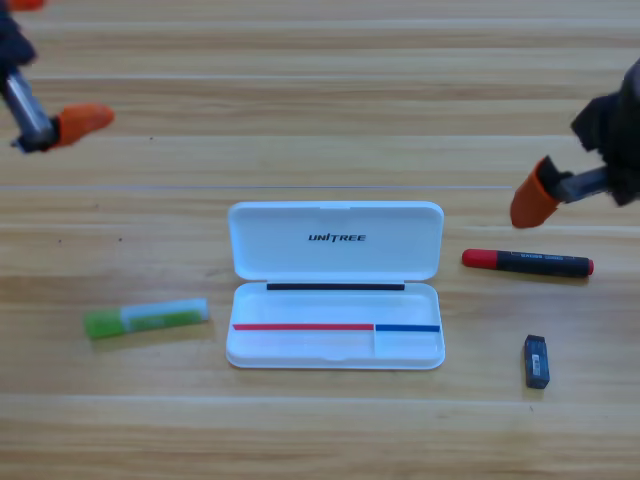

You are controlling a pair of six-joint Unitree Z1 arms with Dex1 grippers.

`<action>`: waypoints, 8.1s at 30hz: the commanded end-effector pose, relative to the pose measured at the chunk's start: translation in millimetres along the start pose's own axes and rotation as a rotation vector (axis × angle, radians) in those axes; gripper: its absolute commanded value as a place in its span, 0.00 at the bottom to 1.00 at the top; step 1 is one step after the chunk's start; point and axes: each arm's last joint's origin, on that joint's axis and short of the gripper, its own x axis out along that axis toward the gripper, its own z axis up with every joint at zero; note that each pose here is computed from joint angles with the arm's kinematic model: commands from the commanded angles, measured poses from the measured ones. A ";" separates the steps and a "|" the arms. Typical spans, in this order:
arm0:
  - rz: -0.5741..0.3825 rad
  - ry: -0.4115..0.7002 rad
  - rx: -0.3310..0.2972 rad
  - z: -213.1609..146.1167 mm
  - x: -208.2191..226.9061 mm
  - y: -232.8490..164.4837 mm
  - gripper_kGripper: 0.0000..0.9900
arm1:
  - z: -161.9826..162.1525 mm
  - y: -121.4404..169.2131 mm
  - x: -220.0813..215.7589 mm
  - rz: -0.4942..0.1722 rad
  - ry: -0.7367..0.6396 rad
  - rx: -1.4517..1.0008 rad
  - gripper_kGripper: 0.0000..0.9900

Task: Clean up eraser and pencils

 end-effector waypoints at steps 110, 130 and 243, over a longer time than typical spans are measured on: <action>-0.844 0.385 0.275 -74.1 177.5 -73.8 0.70 | 11.7 126.2 101.9 0.253 0.280 -1.224 0.00; -0.810 0.419 0.290 -83.4 183.1 -81.1 0.58 | 20.7 134.2 142.6 0.216 0.333 -1.262 0.00; -0.737 0.413 0.344 -48.9 162.3 -39.1 0.00 | 16.2 97.4 56.5 0.198 0.205 -1.242 0.93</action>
